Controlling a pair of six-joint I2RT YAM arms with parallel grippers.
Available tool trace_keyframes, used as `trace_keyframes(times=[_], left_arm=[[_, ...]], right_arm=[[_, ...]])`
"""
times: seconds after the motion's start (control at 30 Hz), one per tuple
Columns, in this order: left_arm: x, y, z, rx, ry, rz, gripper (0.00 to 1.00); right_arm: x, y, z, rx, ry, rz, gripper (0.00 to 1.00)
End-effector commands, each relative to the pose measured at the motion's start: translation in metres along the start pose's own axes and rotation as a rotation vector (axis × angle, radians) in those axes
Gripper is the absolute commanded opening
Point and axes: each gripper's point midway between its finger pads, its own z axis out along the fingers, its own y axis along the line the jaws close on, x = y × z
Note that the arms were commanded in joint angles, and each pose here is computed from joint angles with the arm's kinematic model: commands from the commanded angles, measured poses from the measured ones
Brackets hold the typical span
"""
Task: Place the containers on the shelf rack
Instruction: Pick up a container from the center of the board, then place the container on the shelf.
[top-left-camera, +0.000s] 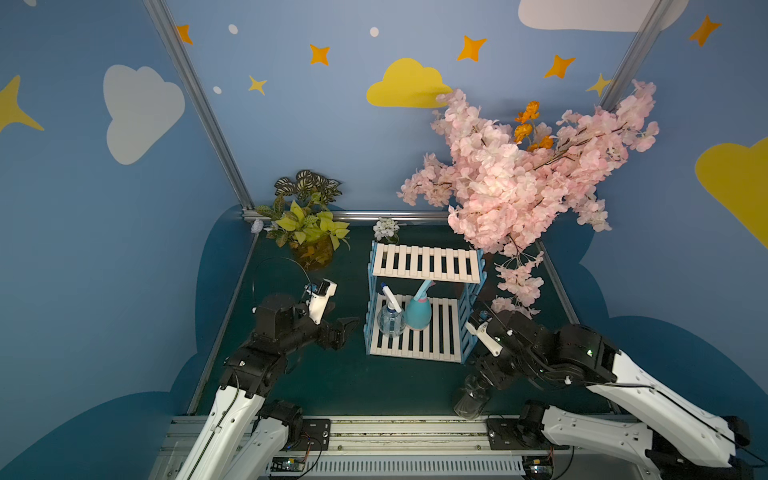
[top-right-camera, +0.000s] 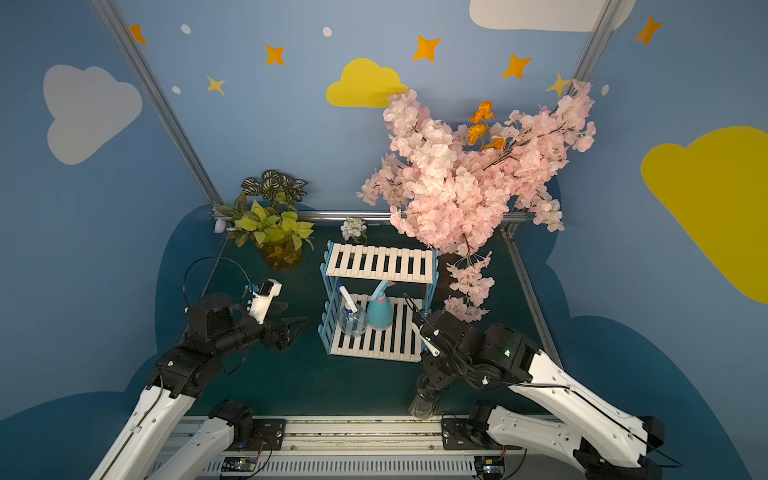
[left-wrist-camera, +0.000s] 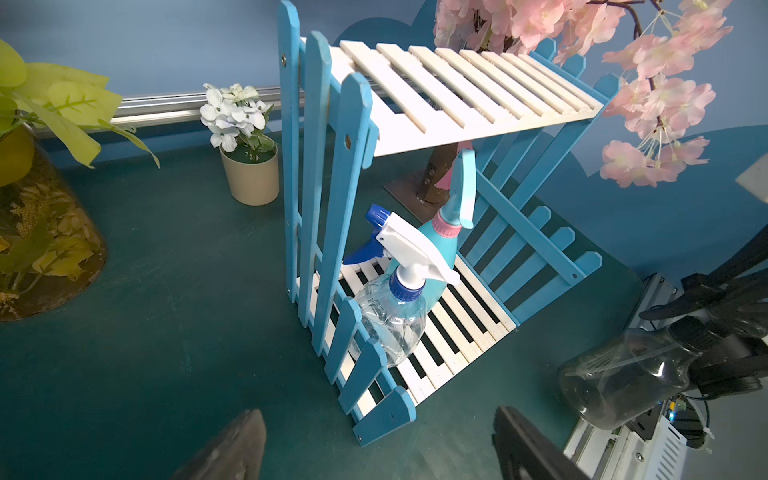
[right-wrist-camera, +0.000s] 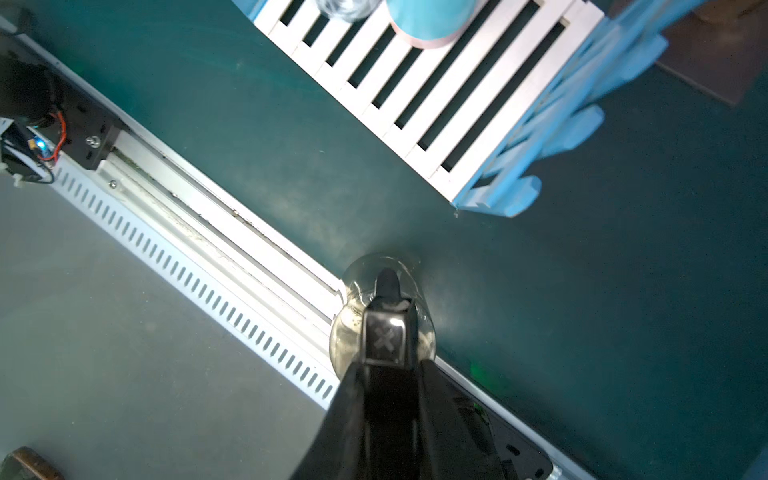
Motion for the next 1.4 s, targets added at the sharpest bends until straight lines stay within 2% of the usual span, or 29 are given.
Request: trace_keyframes(times=[0.0, 0.13, 0.23, 0.6, 0.9, 1.37], left_arm=[[0.001, -0.001, 0.0, 0.006, -0.011, 0.005, 0.9], [0.001, -0.001, 0.0, 0.009, -0.012, 0.004, 0.9], [0.0, -0.001, 0.0, 0.009, -0.015, 0.004, 0.9], [-0.001, -0.004, -0.002, 0.017, -0.027, 0.011, 0.9], [0.0, -0.007, -0.004, 0.019, -0.026, 0.026, 0.9], [0.002, -0.008, -0.004, 0.02, -0.02, 0.032, 0.9]], right_arm=[[-0.03, 0.01, -0.015, -0.012, -0.136, -0.004, 0.0], [-0.053, 0.012, -0.026, -0.015, -0.247, 0.018, 0.0], [-0.069, 0.007, -0.032, 0.029, -0.287, 0.023, 0.0], [-0.11, -0.001, -0.028, 0.137, -0.269, 0.012, 0.0], [-0.123, -0.024, -0.009, 0.282, -0.24, 0.017, 0.0], [-0.137, -0.046, 0.018, 0.38, -0.302, 0.059, 0.0]])
